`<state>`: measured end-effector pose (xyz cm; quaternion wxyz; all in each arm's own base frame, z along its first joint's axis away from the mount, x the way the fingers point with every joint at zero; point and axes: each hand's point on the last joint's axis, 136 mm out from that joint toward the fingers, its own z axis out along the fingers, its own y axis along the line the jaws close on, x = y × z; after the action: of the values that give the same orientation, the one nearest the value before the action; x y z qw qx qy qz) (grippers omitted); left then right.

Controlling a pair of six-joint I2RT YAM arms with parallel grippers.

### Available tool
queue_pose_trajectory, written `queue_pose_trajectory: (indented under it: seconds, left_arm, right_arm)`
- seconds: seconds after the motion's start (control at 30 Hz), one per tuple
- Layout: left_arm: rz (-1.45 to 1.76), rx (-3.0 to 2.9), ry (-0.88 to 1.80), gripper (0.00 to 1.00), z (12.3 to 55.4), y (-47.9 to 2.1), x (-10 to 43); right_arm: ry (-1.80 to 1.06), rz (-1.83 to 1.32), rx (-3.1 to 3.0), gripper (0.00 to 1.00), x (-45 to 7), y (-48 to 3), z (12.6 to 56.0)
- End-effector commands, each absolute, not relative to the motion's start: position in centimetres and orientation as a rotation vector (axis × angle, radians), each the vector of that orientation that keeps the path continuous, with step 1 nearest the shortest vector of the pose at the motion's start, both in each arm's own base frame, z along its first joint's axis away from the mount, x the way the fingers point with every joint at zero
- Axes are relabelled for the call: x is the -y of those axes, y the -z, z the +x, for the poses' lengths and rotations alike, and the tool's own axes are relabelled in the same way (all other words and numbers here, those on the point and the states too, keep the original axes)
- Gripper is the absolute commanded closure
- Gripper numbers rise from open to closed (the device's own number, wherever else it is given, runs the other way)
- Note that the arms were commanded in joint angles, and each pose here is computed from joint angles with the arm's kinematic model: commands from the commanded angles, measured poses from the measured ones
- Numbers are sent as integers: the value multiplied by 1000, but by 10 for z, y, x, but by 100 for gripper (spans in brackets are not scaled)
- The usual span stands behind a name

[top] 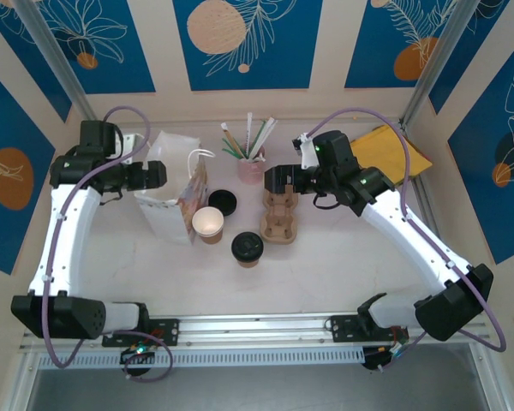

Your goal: Pack the takeout coffee

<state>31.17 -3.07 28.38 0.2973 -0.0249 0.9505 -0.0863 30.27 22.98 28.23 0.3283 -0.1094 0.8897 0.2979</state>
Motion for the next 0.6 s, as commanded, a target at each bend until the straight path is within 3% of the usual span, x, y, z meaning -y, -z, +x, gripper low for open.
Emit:
queue_pose_trajectory:
  seconds: [0.0, 0.33, 0.57]
  left_arm:
    - [-167, -2488, 264, 0, 290, -305, 29]
    - [-242, -2314, 333, 0, 270, -363, 41]
    - [-48, -2261, 376, 0, 274, -383, 104]
  right_arm:
    - [-792, -284, -2331, 1, -227, -284, 295]
    - [-790, -265, -2335, 1, -223, -282, 289]
    - [-738, -219, -2362, 1, -209, -266, 281]
